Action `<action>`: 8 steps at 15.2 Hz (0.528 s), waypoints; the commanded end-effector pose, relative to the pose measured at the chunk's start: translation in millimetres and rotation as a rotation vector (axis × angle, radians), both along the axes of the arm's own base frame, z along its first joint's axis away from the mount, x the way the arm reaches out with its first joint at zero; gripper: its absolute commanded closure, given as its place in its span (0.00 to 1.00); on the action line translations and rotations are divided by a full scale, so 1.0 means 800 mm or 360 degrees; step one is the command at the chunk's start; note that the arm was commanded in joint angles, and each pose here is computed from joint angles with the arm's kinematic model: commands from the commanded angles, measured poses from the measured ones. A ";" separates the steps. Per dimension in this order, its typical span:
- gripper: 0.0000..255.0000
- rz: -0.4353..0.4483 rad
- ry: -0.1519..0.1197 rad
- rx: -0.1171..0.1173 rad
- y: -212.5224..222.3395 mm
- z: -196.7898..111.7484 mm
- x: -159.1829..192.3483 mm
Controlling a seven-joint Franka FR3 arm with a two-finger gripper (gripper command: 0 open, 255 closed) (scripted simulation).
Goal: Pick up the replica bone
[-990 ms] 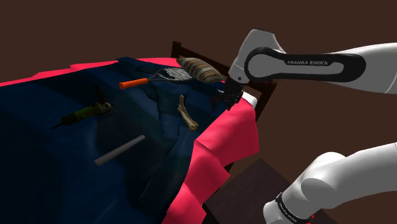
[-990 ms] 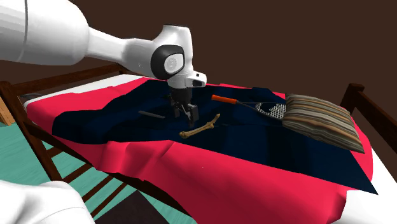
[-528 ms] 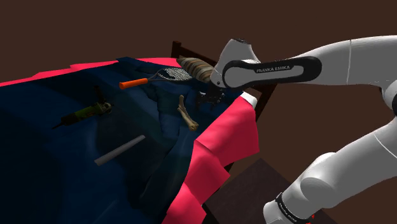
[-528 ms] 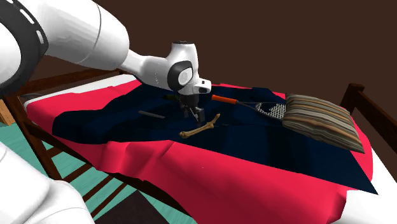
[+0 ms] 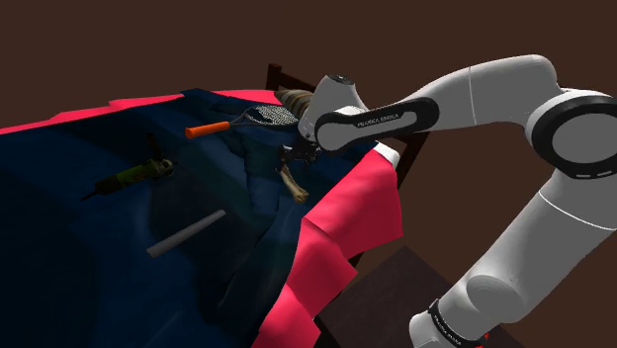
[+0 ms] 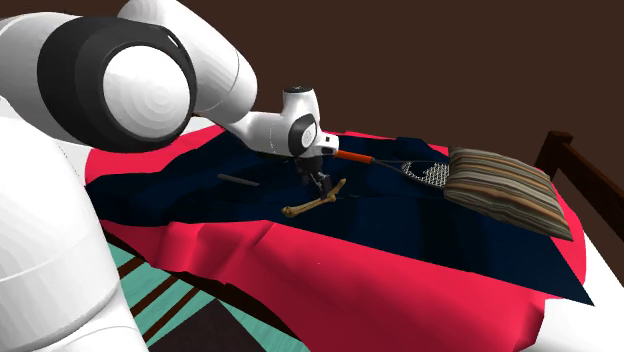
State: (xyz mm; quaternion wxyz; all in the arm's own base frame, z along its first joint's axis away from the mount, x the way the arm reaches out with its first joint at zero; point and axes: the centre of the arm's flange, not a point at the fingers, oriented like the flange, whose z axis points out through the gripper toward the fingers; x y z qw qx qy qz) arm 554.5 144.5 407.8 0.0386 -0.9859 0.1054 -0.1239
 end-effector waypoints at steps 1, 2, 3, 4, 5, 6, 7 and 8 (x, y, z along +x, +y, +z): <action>0.00 -0.0004 -0.0010 0.0000 0.002 -0.012 0.004; 0.00 -0.0004 -0.0010 0.0000 0.002 -0.018 0.004; 0.00 -0.0004 -0.0010 0.0000 0.002 -0.025 0.004; 0.00 -0.0004 -0.0010 0.0000 0.002 -0.032 0.004; 0.00 -0.0004 -0.0010 0.0000 0.002 -0.038 0.004; 0.00 -0.0004 -0.0010 0.0000 0.002 -0.045 0.004; 0.00 -0.0004 -0.0010 0.0000 0.002 -0.049 0.004; 0.00 -0.0004 -0.0010 0.0000 0.002 -0.049 0.004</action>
